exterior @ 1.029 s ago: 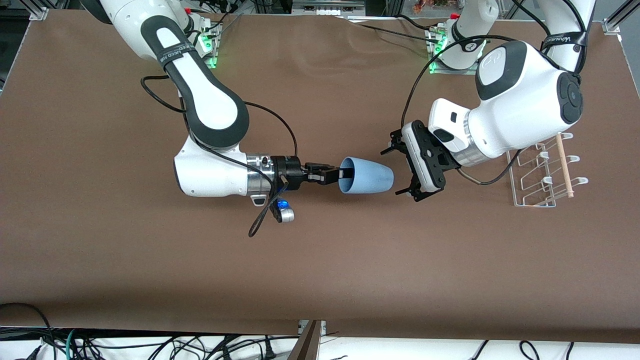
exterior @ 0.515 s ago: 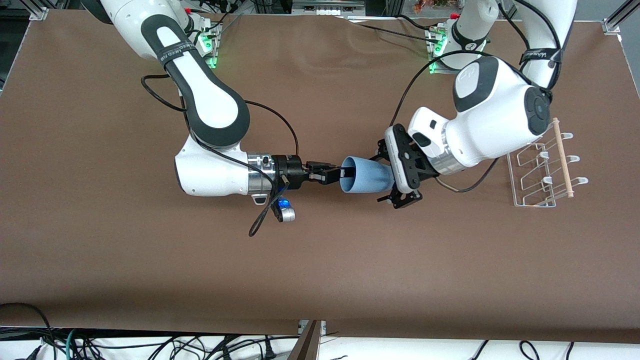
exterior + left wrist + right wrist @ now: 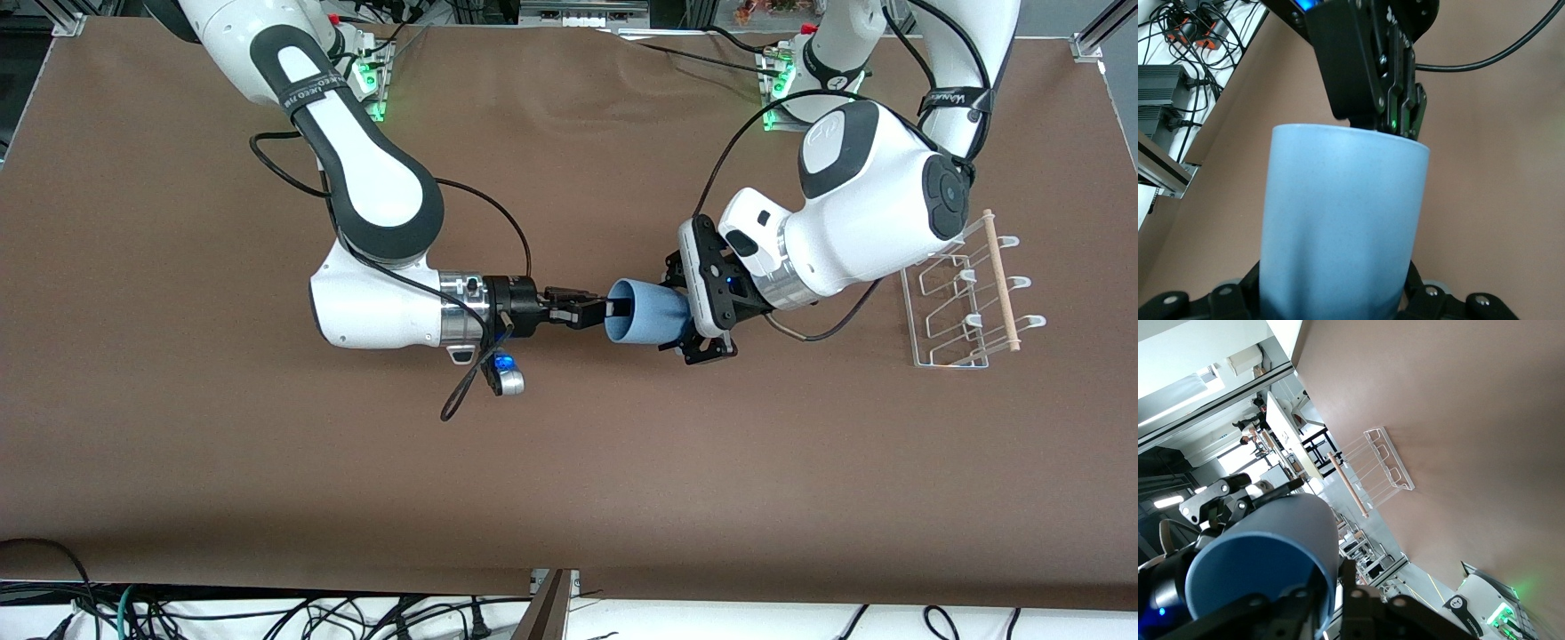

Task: Transfer cup to left arm and place on rack
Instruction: 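Open the right gripper and withdraw while the left gripper pulls the cup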

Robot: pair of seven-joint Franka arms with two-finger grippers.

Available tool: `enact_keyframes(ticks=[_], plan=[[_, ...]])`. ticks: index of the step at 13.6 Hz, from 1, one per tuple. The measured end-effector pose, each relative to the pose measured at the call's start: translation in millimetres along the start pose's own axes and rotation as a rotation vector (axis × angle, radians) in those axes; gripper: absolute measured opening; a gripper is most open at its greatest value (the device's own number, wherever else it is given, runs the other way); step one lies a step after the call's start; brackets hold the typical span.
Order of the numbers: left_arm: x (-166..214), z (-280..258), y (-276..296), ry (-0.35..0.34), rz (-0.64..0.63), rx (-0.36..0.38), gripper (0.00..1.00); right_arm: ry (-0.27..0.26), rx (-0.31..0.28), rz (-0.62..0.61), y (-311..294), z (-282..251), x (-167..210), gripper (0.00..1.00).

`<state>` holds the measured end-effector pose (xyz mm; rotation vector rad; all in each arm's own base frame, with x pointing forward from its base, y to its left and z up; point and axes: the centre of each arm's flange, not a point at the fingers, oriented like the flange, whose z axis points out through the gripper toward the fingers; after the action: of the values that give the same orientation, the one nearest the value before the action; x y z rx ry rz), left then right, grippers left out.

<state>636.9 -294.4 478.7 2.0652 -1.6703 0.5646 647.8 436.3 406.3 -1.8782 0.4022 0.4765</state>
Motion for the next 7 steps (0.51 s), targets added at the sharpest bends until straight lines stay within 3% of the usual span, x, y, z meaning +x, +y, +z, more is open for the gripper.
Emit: enact_keyframes(ticks=[4, 7], plan=[[-10, -6, -7, -0.005, -0.013, 0.0, 0.75, 0.009, 0.01, 0.0, -3, -14, 6, 0.61], [-30, -10, -11, -0.042, -0.039, -0.067, 0.75, -0.013, 0.015, 0.01, -2, -52, 21, 0.96]])
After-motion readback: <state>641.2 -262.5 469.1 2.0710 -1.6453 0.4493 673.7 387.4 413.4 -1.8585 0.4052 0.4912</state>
